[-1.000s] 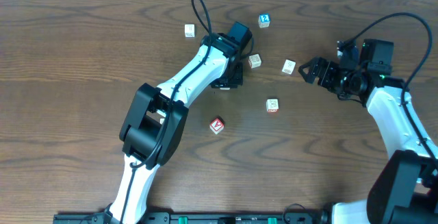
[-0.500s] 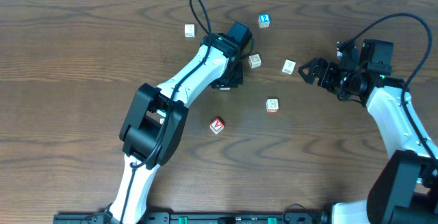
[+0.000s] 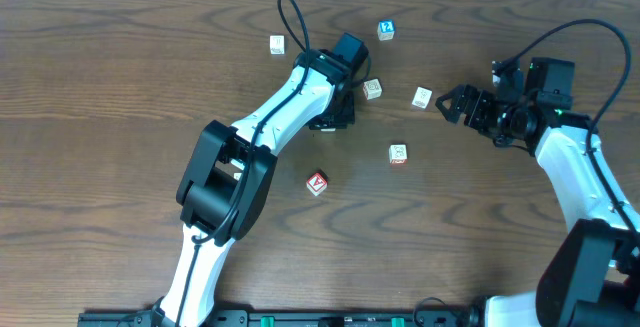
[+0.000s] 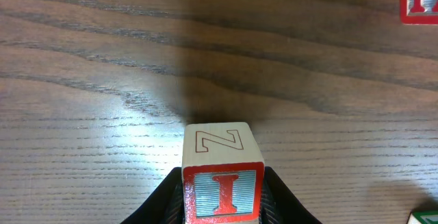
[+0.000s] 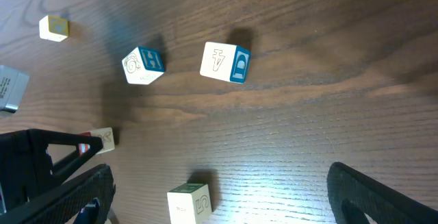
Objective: Spell out Ai2
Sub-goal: 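Lower the 'I' block onto the table and open the left gripper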
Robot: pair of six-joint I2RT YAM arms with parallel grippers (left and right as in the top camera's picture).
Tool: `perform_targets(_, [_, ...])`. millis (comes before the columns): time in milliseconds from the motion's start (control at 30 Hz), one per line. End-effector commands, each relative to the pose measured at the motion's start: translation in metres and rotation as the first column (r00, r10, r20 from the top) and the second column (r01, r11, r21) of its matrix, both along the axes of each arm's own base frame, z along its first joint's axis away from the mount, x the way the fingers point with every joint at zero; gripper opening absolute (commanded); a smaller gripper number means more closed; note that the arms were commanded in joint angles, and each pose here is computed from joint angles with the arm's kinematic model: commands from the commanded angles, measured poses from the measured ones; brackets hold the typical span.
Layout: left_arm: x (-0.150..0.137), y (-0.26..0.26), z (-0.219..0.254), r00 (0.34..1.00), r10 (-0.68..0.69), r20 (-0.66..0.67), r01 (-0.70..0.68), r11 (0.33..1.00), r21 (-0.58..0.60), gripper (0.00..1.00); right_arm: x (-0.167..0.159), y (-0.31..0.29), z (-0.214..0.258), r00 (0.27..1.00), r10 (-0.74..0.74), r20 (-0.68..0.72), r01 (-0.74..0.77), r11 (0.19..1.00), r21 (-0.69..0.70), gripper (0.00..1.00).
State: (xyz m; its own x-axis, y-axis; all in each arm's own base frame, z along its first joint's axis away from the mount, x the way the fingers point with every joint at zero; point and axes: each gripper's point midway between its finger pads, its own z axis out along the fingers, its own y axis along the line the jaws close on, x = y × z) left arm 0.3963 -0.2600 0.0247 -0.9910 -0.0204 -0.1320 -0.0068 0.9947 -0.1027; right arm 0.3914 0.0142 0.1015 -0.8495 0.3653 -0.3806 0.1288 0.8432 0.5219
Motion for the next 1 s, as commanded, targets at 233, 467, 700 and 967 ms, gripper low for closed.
perform_targets(233, [0.001, 0.003, -0.008, 1.0, 0.012, -0.005, -0.012, 1.0, 0.017, 0.06, 0.005, -0.003, 0.007, 1.0, 0.007, 0.023, -0.007, 1.0, -0.004, 0.99])
perform_targets(467, [-0.001, 0.0, -0.009, 1.0, 0.008, -0.015, -0.008, 1.0, 0.003, 0.06, 0.006, -0.003, 0.007, 1.0, 0.007, 0.023, -0.007, 1.0, -0.004, 0.99])
perform_targets(700, [-0.001, 0.001, -0.009, 1.0, 0.008, -0.016, -0.008, 1.0, 0.004, 0.06, 0.006, -0.003, 0.007, 1.0, 0.007, 0.023, -0.007, 1.0, -0.004, 0.99])
perform_targets(967, [-0.006, 0.001, -0.024, 0.999, 0.008, -0.053, -0.007, 1.0, 0.015, 0.06, 0.006, -0.003, 0.007, 1.0, 0.007, 0.023, -0.007, 1.0, -0.004, 0.99])
